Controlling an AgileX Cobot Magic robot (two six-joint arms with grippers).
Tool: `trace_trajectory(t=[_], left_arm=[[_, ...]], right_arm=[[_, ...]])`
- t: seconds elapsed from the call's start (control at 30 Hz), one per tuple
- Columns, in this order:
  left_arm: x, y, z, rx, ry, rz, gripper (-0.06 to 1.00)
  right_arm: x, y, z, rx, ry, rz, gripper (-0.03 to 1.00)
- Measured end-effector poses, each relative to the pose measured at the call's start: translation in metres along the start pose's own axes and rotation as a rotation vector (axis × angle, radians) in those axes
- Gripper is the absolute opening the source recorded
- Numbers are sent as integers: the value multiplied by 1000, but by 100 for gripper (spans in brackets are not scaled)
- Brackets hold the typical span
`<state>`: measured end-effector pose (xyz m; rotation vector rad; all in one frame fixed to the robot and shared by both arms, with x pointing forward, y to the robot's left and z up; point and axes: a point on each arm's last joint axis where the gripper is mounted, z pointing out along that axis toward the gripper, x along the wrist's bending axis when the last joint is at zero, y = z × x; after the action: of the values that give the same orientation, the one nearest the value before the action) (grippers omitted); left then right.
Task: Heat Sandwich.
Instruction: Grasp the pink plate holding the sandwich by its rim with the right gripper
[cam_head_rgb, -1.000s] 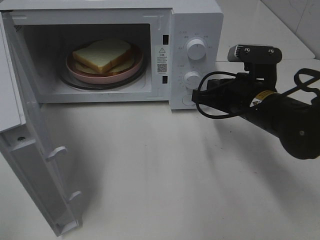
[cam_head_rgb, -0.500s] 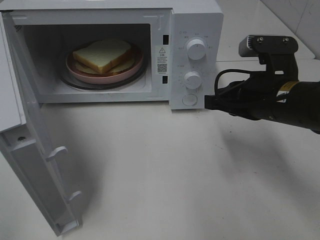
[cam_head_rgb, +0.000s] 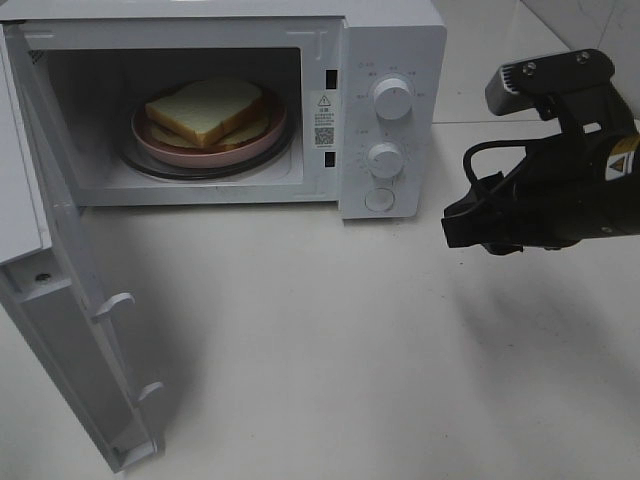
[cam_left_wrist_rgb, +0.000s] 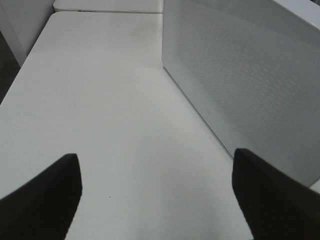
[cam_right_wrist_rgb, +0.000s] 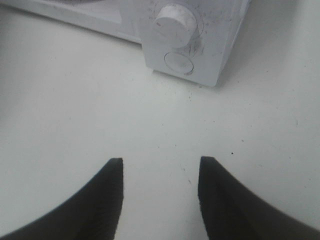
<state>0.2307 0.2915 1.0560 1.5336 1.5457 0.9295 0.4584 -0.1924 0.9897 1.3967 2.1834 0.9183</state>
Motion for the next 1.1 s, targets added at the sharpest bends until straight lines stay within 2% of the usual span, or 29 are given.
trace_trajectory(t=[0.07, 0.17, 0.33, 0.4, 0.43, 0.47, 0.57, 0.6, 0.63, 0.77, 1.0, 1.1], left_arm=[[0, 0, 0, 0, 0, 0, 78], [0, 0, 0, 0, 0, 0, 78], [0, 0, 0, 0, 0, 0, 78], [0, 0, 0, 0, 0, 0, 78], [0, 0, 0, 0, 0, 0, 78], [0, 0, 0, 0, 0, 0, 78], [0, 0, 0, 0, 0, 0, 78], [0, 0, 0, 0, 0, 0, 78], [0, 0, 0, 0, 0, 0, 78], [0, 0, 0, 0, 0, 0, 78], [0, 0, 0, 0, 0, 0, 78], [0, 0, 0, 0, 0, 0, 78]], right_arm=[[0, 1, -2, 32, 4, -28, 49], [2, 19, -11, 91, 22, -143, 49], [3, 35, -19, 117, 38, -258, 50], [4, 44, -23, 106, 43, -334, 54], [4, 50, -26, 101, 48, -417, 60], [4, 50, -26, 101, 48, -417, 60], [4, 55, -29, 90, 52, -531, 71], [4, 57, -30, 86, 57, -629, 76], [4, 57, -30, 86, 57, -629, 76], [5, 57, -30, 74, 77, -840, 78], [10, 63, -30, 51, 124, -833, 76], [12, 67, -25, 73, 155, -816, 76]])
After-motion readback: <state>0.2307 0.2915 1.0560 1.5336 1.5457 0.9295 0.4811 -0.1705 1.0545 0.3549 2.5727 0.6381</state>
